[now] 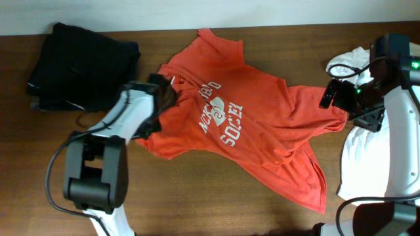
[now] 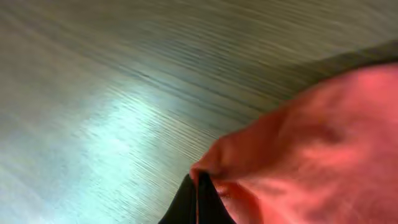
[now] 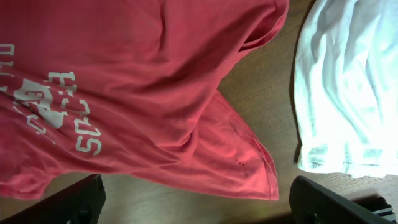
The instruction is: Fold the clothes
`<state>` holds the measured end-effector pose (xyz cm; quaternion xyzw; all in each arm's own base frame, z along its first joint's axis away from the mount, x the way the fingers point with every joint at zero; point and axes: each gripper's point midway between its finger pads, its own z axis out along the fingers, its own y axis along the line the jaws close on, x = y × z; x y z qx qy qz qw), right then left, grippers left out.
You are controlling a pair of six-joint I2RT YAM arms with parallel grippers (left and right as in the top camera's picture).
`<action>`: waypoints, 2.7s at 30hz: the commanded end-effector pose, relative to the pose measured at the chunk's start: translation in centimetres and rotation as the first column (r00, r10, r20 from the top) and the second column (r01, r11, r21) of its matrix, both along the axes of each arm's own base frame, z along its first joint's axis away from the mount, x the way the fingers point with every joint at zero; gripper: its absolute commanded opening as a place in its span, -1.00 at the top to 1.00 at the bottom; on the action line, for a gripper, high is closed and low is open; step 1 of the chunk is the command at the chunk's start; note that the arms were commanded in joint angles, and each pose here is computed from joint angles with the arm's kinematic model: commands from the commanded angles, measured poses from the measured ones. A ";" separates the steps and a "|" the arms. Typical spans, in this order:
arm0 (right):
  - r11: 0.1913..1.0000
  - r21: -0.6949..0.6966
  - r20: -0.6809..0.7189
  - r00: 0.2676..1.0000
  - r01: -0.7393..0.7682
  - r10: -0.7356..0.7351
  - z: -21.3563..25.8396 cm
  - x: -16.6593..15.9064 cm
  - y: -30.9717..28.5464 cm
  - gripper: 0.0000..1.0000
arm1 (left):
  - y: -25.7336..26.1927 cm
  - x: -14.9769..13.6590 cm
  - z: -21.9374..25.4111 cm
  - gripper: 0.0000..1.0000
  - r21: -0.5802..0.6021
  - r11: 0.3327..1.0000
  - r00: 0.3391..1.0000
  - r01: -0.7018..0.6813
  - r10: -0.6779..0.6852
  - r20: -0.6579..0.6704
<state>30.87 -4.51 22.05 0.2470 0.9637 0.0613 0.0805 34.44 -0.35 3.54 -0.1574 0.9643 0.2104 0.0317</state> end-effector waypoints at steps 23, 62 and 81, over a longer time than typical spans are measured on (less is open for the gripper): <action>1.000 -0.001 0.020 1.000 -0.014 0.014 0.6 0.0 0.2 -0.96 | 11.3 0.6 3.5 -0.74 -0.173 0.917 0.928 -0.360 0.371 0.035; 1.000 -0.001 0.021 1.000 -0.014 0.014 0.6 0.0 0.2 -0.97 | -7.4 -5.6 -0.7 -0.01 -0.239 0.881 0.904 0.408 -0.426 -0.026; 1.000 -0.001 0.021 1.000 -0.014 0.014 0.6 0.0 0.2 -0.97 | -7.2 -5.2 -1.5 0.08 -0.113 0.874 0.880 0.473 -0.475 0.003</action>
